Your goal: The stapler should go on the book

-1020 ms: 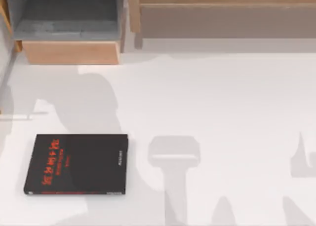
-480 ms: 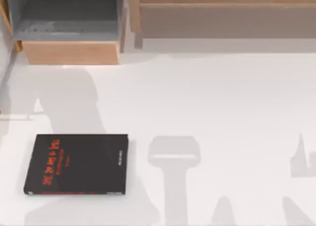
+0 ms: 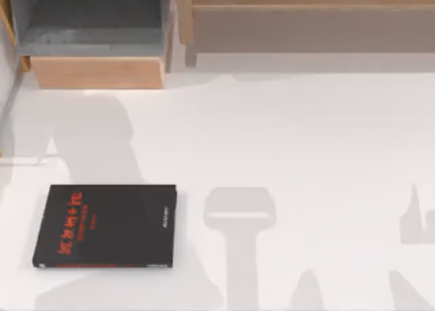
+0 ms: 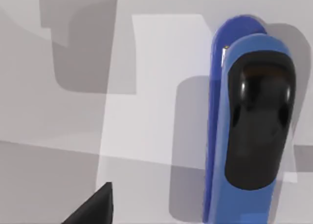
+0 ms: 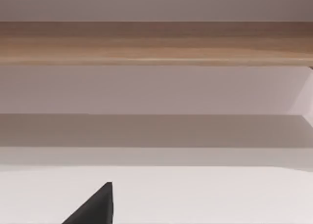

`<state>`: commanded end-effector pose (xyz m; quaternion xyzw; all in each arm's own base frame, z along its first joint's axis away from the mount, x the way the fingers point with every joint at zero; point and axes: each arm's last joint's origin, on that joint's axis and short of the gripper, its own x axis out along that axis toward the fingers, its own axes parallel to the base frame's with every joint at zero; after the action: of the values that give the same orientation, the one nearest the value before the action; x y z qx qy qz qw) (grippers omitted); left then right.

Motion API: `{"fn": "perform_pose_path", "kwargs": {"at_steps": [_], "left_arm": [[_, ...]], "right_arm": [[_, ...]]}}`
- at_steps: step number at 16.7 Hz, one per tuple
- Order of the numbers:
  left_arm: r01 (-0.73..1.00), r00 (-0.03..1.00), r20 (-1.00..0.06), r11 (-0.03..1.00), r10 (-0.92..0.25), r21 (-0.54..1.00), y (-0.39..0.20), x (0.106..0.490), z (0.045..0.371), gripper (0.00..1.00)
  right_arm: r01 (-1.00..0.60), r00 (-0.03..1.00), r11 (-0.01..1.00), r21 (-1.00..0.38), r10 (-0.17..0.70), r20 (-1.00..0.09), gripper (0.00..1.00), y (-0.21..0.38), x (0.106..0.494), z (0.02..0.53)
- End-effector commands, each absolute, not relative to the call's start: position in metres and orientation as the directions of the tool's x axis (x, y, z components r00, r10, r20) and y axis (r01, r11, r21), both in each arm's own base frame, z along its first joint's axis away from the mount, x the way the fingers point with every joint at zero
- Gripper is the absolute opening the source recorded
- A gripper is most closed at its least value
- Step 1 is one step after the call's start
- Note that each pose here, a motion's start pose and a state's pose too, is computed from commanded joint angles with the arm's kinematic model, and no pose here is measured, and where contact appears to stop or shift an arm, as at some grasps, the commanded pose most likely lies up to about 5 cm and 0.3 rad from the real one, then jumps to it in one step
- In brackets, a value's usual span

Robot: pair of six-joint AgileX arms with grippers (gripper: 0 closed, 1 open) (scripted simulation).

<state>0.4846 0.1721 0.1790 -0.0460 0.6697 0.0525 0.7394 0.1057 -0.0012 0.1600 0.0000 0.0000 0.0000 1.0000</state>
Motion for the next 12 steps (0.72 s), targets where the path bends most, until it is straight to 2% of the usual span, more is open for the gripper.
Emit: {"fn": "perform_pose_path", "kwargs": {"at_steps": [5, 12], "left_arm": [[-0.141, 0.097, -0.995, 0.990, 0.015, 0.001, 0.176, 0.483, 0.171, 1.00], [-0.142, 0.104, -0.994, 0.990, 0.018, 0.003, 0.174, 0.489, 0.139, 1.00]], "right_arm": [[0.000, 1.000, 1.000, 0.000, 0.000, 0.000, 1.00, -0.001, 0.106, 0.160], [0.000, 1.000, 1.000, 0.000, 0.000, 0.000, 1.00, -0.001, 0.106, 0.160]]}}
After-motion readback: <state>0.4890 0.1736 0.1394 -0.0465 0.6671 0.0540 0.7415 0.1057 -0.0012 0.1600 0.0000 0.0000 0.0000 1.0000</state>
